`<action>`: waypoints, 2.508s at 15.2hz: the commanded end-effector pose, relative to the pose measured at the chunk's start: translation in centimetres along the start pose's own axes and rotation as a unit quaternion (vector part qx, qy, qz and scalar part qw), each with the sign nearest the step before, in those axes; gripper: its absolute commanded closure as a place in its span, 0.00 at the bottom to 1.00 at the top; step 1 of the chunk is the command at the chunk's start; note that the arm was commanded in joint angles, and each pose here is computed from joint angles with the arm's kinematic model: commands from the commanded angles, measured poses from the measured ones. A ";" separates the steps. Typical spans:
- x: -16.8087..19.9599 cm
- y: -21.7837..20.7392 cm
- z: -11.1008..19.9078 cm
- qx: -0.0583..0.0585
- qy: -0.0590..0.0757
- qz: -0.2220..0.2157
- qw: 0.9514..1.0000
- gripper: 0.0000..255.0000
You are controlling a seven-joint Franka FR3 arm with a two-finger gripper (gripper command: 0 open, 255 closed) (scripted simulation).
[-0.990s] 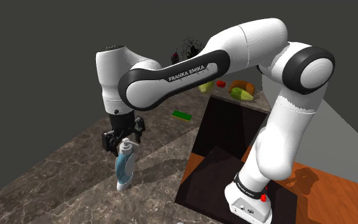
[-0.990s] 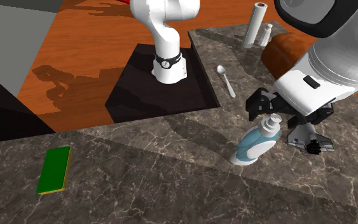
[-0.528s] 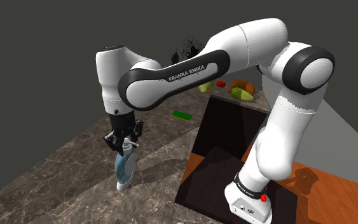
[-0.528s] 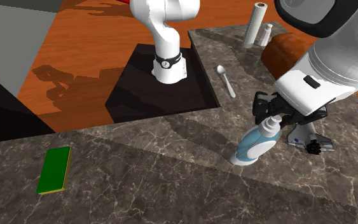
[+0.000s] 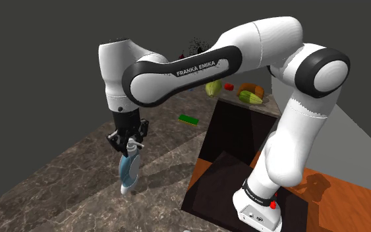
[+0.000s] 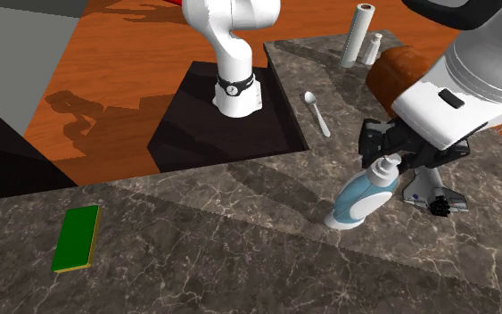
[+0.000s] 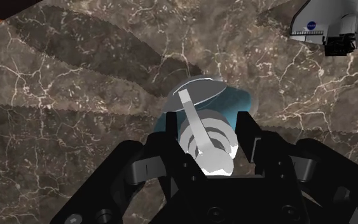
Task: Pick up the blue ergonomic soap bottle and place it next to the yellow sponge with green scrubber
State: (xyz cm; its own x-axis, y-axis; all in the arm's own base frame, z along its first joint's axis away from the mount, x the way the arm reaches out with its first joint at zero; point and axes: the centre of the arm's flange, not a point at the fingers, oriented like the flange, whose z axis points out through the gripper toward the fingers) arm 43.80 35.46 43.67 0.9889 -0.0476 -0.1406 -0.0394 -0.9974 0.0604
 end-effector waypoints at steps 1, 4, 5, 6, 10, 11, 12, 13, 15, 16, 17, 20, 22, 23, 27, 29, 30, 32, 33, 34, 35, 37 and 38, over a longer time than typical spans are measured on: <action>-0.2 0.0 -1.1 0.000 0.000 0.000 1.000 1.00; -0.4 0.1 -2.6 0.000 0.000 0.000 1.000 1.00; -0.5 0.2 -3.1 0.000 0.000 0.000 1.000 1.00; -0.6 0.2 -3.7 0.000 0.000 0.000 1.000 1.00; -0.9 0.3 -5.8 0.000 0.000 0.000 1.000 1.00; -1.0 0.4 -6.3 0.000 0.000 0.000 1.000 1.00; -1.0 0.4 -6.8 0.000 0.000 0.000 1.000 1.00; -1.1 0.4 -7.3 0.000 0.000 0.000 1.000 1.00; -1.3 0.5 -8.4 0.000 0.000 0.000 1.000 1.00; -1.3 0.5 -8.9 0.000 0.000 0.000 1.000 1.00; -1.4 0.6 -9.4 0.000 0.000 0.000 1.000 1.00; -1.6 0.7 -11.0 0.000 0.000 0.000 1.000 1.00; -1.8 0.7 -12.0 0.000 0.000 0.000 1.000 1.00; -1.9 0.8 -12.5 0.000 0.000 0.000 1.000 1.00; -2.1 0.9 -14.6 0.000 0.000 0.000 1.000 1.00; -2.3 0.9 -15.7 0.000 0.000 0.000 1.000 1.00; -2.4 1.0 -16.2 0.000 0.000 0.000 1.000 1.00; -2.5 1.0 -17.2 0.000 0.000 0.000 1.000 1.00; -2.6 1.1 -17.8 0.000 0.000 0.000 1.000 1.00; -2.7 1.1 -18.3 0.000 0.000 0.000 1.000 1.00; -2.7 1.1 -18.8 0.000 0.000 0.000 1.000 1.00; -2.9 1.2 -19.8 0.000 0.000 0.000 1.000 1.00; -3.0 1.2 -20.4 0.000 0.000 0.000 1.000 1.00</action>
State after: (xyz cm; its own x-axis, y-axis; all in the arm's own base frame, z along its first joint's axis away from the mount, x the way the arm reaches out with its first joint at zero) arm 43.76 35.44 63.66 0.9889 -0.0476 -0.1406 -0.0394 -0.9974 0.0603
